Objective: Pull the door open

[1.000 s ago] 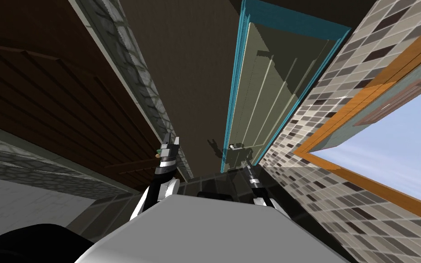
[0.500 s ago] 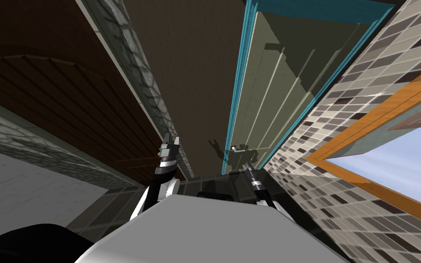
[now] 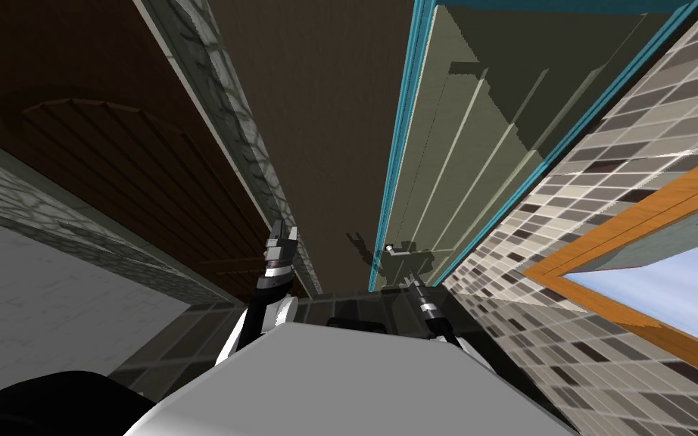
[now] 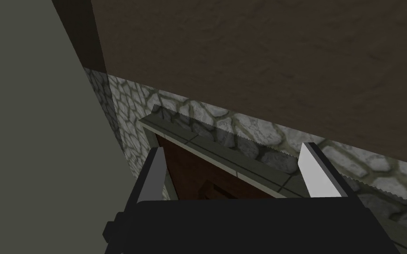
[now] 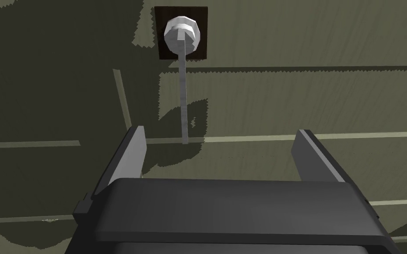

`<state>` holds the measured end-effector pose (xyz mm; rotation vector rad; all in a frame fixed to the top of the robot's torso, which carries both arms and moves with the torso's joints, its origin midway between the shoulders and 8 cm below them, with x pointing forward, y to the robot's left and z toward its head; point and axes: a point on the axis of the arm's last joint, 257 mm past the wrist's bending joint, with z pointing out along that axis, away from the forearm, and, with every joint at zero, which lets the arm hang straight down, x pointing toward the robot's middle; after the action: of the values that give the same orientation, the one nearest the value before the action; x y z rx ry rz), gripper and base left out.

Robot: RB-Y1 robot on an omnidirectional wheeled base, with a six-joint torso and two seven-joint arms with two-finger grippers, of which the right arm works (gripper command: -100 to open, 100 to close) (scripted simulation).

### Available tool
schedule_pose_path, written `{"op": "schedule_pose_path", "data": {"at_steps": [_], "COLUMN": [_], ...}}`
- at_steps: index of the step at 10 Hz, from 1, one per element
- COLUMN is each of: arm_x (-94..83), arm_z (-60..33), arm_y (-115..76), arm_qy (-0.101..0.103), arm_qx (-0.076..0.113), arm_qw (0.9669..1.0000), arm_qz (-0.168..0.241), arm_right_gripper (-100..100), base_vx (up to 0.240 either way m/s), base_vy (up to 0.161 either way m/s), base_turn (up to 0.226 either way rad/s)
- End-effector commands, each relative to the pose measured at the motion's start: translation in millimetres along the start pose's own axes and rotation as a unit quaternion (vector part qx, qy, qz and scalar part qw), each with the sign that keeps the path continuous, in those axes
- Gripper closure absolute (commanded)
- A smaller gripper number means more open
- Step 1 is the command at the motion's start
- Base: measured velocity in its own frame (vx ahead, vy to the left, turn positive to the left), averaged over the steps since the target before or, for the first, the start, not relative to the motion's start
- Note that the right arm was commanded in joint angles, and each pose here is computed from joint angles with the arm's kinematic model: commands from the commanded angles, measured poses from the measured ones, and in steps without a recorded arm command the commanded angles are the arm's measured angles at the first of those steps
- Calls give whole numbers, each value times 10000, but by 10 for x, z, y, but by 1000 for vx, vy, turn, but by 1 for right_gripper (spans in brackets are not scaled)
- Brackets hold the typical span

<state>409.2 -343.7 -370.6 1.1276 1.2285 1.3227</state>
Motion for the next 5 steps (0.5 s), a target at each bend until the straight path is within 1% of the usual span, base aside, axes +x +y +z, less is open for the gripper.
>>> {"op": "schedule_pose_path", "data": {"at_steps": [1,4,5], "arm_x": [-60,-148,-138], "arm_z": [-39,-93,-77], "arm_y": [-83,-179,-161], "arm_qy": [-13,-33,-30], "arm_qx": [117,259,236], "arm_qw": [9999,9996,9997], "arm_qz": [-24,-58,-53], "arm_right_gripper": [-100,-100,-100], "base_vx": [46,37,14], "base_vy": [-59,-50,-20], "base_turn": [110,81,12]}}
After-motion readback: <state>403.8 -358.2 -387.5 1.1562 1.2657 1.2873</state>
